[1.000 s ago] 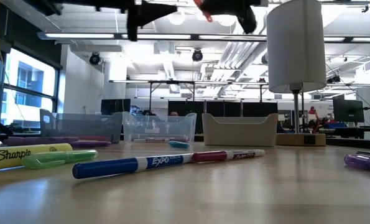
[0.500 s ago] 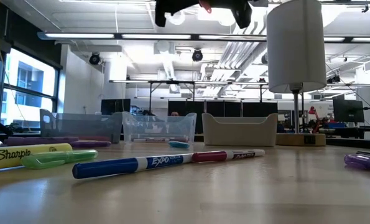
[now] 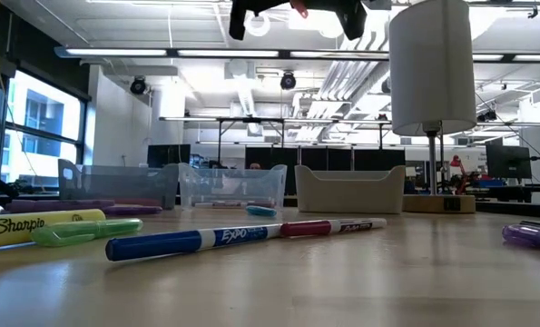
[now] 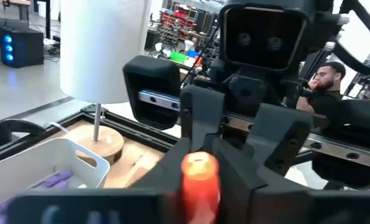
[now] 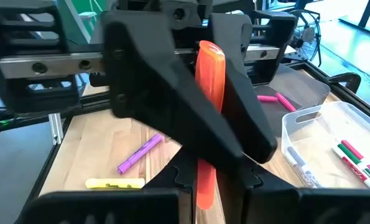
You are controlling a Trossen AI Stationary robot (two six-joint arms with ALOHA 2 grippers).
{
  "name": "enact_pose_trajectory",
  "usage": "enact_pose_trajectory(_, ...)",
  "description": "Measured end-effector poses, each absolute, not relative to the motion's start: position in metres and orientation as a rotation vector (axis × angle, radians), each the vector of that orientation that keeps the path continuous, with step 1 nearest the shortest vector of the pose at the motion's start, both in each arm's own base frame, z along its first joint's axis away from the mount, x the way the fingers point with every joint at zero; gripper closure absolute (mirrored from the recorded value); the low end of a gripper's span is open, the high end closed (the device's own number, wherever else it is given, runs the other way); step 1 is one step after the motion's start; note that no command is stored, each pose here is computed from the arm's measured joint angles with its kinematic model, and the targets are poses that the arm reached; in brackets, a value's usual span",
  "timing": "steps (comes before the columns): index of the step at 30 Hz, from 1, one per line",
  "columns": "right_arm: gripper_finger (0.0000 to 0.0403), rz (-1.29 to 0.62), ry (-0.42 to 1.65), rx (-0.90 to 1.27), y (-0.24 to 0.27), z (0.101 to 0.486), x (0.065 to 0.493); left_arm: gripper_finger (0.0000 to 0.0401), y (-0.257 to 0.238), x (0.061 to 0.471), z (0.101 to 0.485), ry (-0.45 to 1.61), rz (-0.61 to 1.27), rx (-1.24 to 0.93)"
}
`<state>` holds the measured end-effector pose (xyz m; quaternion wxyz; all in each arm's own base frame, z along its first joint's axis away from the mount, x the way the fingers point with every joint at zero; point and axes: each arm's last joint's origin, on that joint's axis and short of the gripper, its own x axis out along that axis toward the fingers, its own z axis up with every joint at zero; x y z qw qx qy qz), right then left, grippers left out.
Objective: Pick & Place Markers
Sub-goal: Put the orange pen into the black bin
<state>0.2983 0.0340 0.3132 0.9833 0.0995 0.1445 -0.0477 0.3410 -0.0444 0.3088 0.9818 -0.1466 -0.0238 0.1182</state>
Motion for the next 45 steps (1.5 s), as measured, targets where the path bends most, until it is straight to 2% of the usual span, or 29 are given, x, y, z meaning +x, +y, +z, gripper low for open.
enact_pose_trajectory(2,0.0374,-0.087,0.291,0.199,0.034,0.313,0.298,0.0373,-0.045,0.341,0.309,-0.048,0.234,-0.295)
enact_pose_trajectory(10,0.0365,-0.095,0.286,0.198,0.034,0.314,0.298,0.0361,-0.044,0.341,0.309,-0.048,0.243,-0.295)
enact_pose_trajectory(16,0.0366,-0.093,0.286,0.190,0.034,0.314,0.298,0.0374,-0.044,0.341,0.309,-0.046,0.245,-0.273)
enact_pose_trajectory(28,0.0274,-0.120,0.281,0.204,0.033,0.314,0.298,0.0374,-0.043,0.340,0.308,-0.031,0.298,-0.262)
enact_pose_trajectory(35,0.0239,-0.171,0.269,0.211,0.031,0.315,0.298,0.0374,-0.017,0.297,0.320,0.219,0.342,-0.271)
enact_pose_trajectory(40,0.0237,-0.193,0.266,0.248,0.031,0.315,0.298,0.0374,0.021,0.241,0.327,0.462,0.489,-0.269)
enact_pose_trajectory(45,0.0241,-0.254,0.256,0.260,0.029,0.315,0.298,0.0374,0.063,0.195,0.313,0.768,0.634,-0.292)
